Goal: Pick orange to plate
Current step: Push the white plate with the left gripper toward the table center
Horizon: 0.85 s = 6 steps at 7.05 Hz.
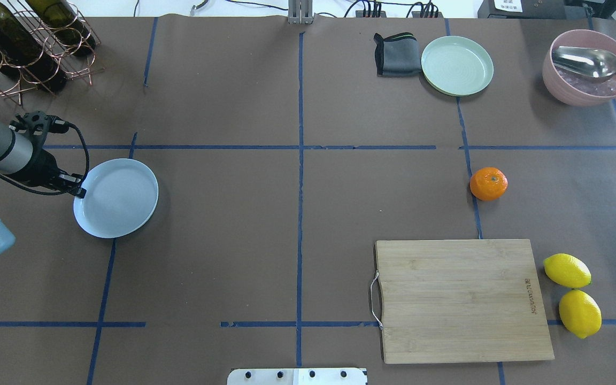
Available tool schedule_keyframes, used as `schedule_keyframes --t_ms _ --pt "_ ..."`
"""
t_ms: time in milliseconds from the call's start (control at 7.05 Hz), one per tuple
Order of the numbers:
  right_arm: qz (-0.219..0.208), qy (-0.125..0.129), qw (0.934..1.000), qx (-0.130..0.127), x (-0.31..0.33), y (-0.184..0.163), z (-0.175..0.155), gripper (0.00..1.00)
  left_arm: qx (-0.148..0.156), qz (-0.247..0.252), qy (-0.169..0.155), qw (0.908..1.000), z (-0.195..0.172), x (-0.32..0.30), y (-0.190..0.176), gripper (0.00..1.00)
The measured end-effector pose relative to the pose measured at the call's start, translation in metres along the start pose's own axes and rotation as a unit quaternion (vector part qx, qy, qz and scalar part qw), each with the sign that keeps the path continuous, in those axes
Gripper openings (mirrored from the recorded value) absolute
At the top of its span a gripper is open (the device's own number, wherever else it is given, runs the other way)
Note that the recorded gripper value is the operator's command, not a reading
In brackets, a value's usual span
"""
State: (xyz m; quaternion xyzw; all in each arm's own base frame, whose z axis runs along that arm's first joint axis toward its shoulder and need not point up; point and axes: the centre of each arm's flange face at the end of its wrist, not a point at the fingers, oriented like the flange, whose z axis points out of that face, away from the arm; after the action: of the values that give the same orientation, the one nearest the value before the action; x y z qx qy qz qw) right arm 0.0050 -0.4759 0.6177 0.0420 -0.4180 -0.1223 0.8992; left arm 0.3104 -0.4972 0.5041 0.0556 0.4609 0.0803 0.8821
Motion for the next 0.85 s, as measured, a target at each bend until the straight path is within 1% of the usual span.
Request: schedule_keyframes --t_ms 142,284,425,567,709,851 --pt "-0.003 0.0 1.0 0.003 0.0 0.001 0.0 1.0 0.019 -0.013 0.025 0.9994 -0.018 0.039 -0.018 0.0" --pt "-0.008 0.0 0.9999 0.007 0.0 0.001 0.0 1.0 0.03 -0.039 0.056 0.9972 -0.03 0.093 -0.037 0.0" --pt "-0.016 -0.002 0.9998 0.012 -0.002 0.001 0.0 1.0 0.019 -0.061 0.086 0.9942 -0.022 0.158 -0.042 0.0" --pt "-0.023 -0.005 0.9996 0.017 -0.004 0.0 0.0 1.0 -0.001 -0.079 0.107 0.9911 -0.005 0.222 -0.038 0.0" --pt "-0.027 -0.007 0.9994 0.018 -0.006 0.0 0.001 1.0 -0.009 -0.091 0.113 0.9894 0.013 0.264 -0.035 0.0" --pt "-0.031 -0.008 0.9993 0.018 -0.008 0.0 0.003 1.0 -0.005 -0.094 0.11 0.9895 0.032 0.292 -0.029 0.0"
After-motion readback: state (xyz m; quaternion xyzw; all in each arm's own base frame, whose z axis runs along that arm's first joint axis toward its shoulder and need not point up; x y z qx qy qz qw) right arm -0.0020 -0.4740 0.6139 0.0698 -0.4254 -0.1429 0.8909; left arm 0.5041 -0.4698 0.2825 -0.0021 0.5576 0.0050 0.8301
